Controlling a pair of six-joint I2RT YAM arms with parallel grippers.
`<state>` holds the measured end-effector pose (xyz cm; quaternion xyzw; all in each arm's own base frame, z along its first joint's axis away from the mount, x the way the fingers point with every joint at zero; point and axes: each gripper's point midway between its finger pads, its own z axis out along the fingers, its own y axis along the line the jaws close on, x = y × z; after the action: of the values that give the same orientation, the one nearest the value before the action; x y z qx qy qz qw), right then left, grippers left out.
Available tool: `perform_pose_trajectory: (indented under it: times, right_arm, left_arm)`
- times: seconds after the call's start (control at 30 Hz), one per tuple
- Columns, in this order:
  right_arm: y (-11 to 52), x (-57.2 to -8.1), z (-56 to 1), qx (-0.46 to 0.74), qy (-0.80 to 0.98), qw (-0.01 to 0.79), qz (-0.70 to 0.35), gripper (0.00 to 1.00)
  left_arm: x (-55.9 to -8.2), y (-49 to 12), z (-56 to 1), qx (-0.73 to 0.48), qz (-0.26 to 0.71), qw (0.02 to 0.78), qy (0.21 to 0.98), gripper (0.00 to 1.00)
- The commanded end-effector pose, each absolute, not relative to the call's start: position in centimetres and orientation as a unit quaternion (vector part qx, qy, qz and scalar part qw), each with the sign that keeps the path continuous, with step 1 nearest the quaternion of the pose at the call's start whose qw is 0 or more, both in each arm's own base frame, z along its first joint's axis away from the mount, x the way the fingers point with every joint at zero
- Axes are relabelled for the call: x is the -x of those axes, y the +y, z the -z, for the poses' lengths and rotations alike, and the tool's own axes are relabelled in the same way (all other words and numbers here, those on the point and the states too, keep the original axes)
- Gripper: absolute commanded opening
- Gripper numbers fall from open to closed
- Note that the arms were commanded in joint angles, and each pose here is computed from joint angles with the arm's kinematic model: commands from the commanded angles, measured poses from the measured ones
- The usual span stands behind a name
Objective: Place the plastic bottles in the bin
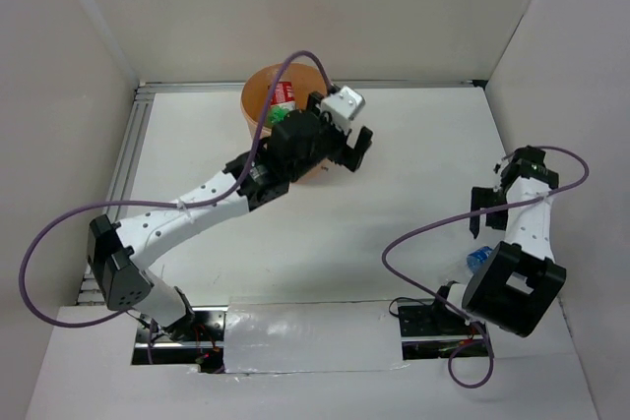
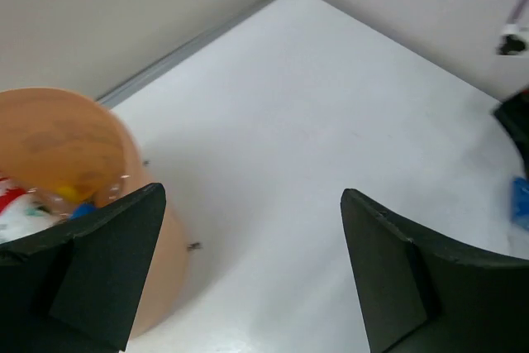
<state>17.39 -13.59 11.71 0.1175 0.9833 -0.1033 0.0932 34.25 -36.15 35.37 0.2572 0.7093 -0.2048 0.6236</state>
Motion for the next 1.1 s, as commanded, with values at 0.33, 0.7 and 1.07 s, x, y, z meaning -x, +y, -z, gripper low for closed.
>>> perform_pose_trajectory:
  times: [0.33, 0.7, 1.07]
  right_arm:
    - [-13.4, -13.3, -8.4, -0.196, 0.968, 0.045, 0.149, 1.0]
    - [-12.7, -14.5, -5.8, -0.178, 0.98, -0.01, 0.084, 1.0]
    - [-12.4, -16.4, -1.3, -0.19, 0.98, -0.044, -0.028, 0.93]
  left_arm:
    - [-30.4, -38.0, -30.1, -0.285, 0.238, 0.593, 0.714, 1.0]
    - [-28.2, -35.2, -28.9, -0.276, 0.236, 0.583, 0.727, 1.0]
    - [-26.7, -31.5, -29.1, -0.253, 0.221, 0.589, 0.735, 1.0]
